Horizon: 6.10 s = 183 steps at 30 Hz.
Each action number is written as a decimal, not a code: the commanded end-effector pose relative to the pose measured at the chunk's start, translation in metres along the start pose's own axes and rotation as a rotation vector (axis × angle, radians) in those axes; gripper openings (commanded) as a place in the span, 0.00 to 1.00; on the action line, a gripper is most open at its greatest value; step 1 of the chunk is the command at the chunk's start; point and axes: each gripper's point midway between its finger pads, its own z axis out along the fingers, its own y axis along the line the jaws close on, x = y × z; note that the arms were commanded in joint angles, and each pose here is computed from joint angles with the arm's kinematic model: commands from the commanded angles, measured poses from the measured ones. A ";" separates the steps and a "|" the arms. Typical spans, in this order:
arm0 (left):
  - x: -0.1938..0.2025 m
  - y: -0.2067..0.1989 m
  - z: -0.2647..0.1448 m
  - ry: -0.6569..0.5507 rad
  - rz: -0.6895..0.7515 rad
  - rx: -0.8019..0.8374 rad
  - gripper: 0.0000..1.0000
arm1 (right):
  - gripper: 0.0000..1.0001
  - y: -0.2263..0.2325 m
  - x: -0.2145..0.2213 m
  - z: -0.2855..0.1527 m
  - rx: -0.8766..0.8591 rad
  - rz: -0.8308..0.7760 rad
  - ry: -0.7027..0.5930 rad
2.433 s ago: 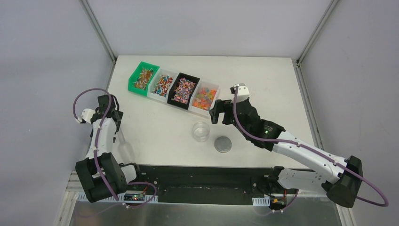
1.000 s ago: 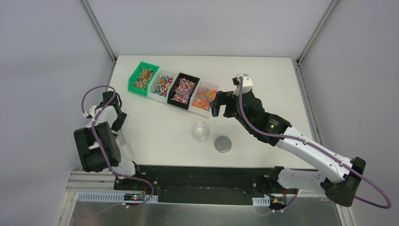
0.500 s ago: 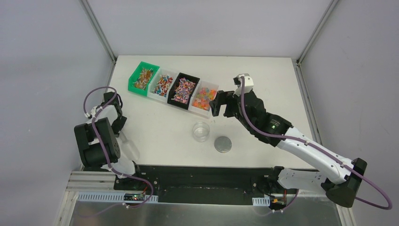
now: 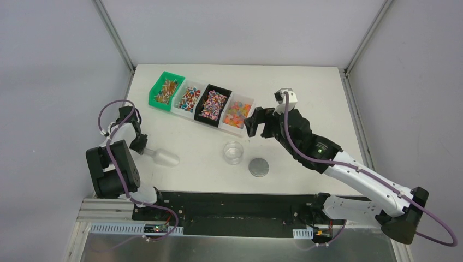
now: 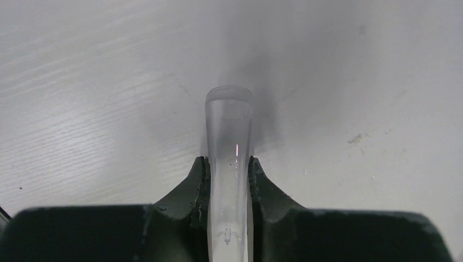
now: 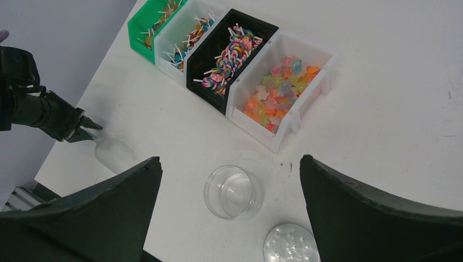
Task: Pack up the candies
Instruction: Pick up the spatula from the center of the board.
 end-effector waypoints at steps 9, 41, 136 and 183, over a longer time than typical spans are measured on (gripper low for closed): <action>-0.020 -0.069 -0.088 -0.012 -0.003 0.469 0.00 | 0.98 0.026 0.000 0.012 -0.117 0.068 -0.026; 0.115 -0.110 -0.429 0.185 0.559 2.186 0.00 | 0.60 0.160 -0.042 0.024 -1.005 0.216 -0.103; 0.166 -0.118 -0.421 -0.159 1.284 1.644 0.00 | 0.78 0.064 -0.037 0.005 -0.673 -0.884 -0.472; 0.171 -0.110 -0.417 -0.110 1.274 1.650 0.52 | 0.00 0.126 -0.032 0.049 -0.649 -0.904 -0.617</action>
